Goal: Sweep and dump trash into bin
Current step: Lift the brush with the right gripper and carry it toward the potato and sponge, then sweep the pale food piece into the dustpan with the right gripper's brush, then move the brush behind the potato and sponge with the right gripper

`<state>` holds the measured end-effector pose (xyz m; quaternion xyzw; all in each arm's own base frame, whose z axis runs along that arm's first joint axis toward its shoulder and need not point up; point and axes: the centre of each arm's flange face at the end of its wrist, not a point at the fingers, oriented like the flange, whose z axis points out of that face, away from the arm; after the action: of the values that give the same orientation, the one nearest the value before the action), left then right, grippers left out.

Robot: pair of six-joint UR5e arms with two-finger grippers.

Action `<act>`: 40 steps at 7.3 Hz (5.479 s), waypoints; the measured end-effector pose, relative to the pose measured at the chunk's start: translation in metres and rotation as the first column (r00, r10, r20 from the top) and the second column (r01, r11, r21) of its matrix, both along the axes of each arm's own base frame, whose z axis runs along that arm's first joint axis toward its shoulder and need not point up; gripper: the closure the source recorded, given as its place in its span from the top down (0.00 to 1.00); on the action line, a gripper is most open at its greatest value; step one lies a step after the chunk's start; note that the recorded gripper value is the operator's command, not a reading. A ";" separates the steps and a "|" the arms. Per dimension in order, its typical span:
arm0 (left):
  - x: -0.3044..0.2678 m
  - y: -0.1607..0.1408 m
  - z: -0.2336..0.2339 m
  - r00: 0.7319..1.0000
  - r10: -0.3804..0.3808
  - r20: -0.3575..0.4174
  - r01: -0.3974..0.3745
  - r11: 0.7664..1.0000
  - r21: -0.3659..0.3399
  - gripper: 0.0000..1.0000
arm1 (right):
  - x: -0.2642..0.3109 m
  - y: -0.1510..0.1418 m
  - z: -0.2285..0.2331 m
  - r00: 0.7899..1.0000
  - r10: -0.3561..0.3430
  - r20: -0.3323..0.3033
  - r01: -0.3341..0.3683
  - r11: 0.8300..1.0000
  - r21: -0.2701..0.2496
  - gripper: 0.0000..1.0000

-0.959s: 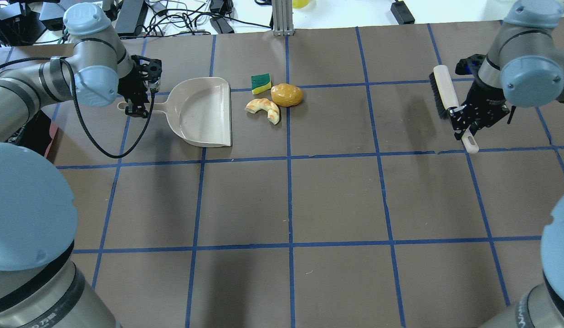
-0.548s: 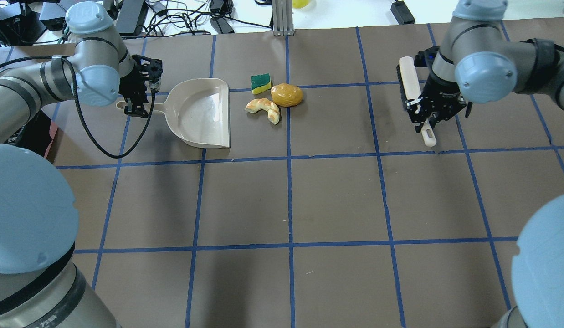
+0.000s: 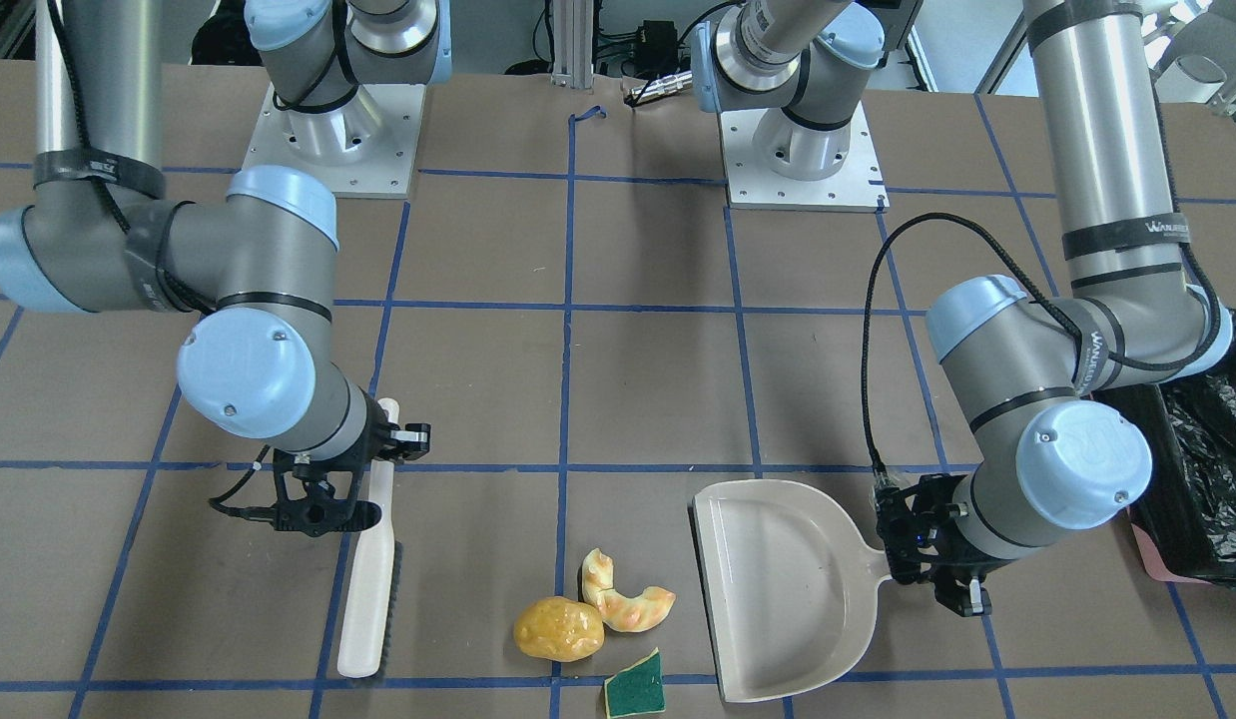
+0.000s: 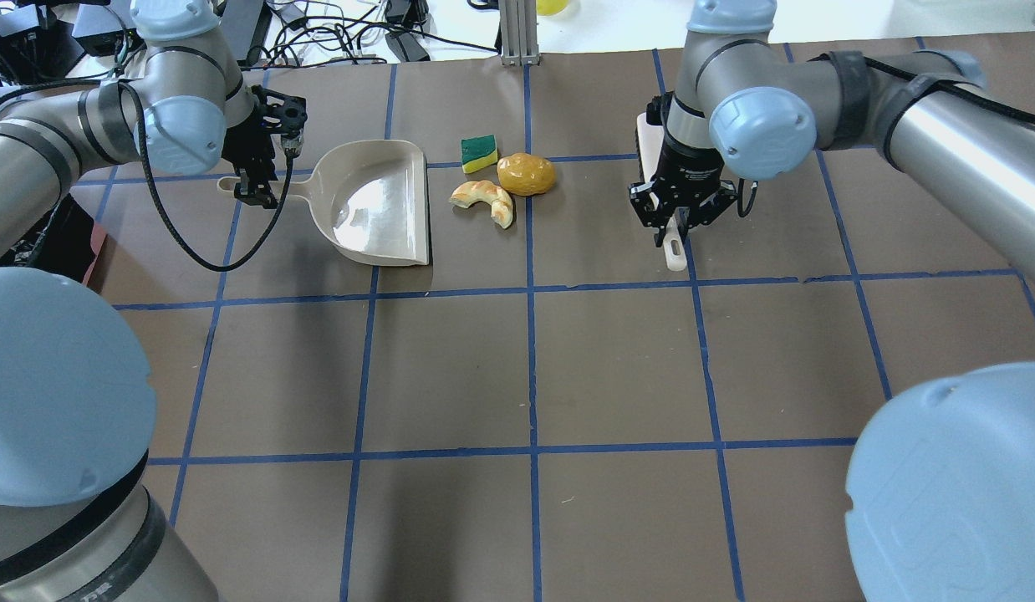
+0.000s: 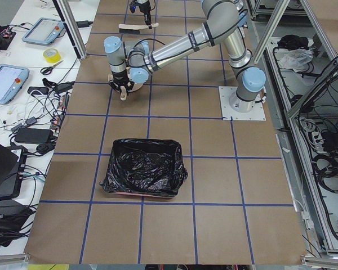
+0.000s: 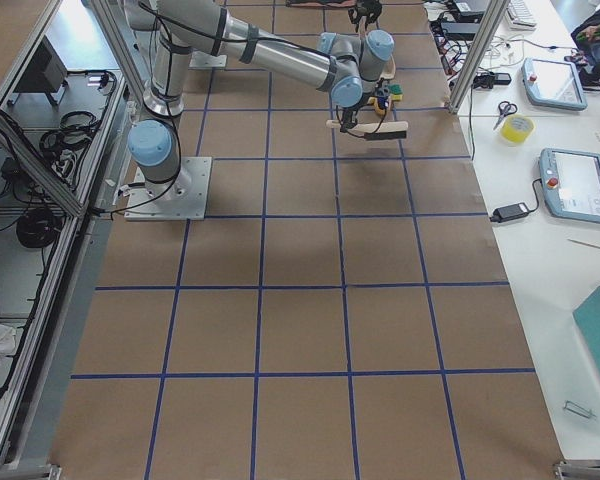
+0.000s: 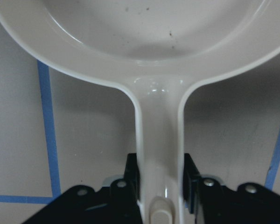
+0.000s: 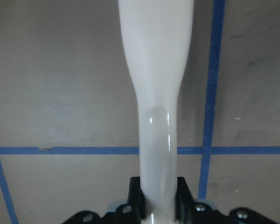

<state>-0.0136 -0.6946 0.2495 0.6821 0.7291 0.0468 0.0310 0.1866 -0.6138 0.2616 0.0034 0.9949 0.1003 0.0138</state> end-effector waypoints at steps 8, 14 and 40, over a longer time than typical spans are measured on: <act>-0.008 -0.001 -0.004 1.000 -0.002 0.025 0.002 1.000 0.017 0.11 | 0.095 -0.021 -0.017 0.997 -0.080 0.016 0.079 0.996 0.047 0.00; -0.008 -0.001 -0.004 1.000 -0.002 0.025 0.002 1.000 0.016 0.11 | 0.177 -0.003 -0.029 0.989 -0.142 0.039 0.139 0.988 0.066 0.00; -0.022 -0.001 -0.007 0.980 0.195 0.032 -0.195 0.981 -0.005 0.11 | 0.182 -0.113 -0.022 0.996 0.077 0.044 -0.066 0.978 -0.199 0.00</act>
<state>-0.0352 -0.6957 0.2425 0.6067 0.7917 0.0600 0.0388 0.3683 -0.7267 0.2392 -0.0365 0.9987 0.0014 0.0363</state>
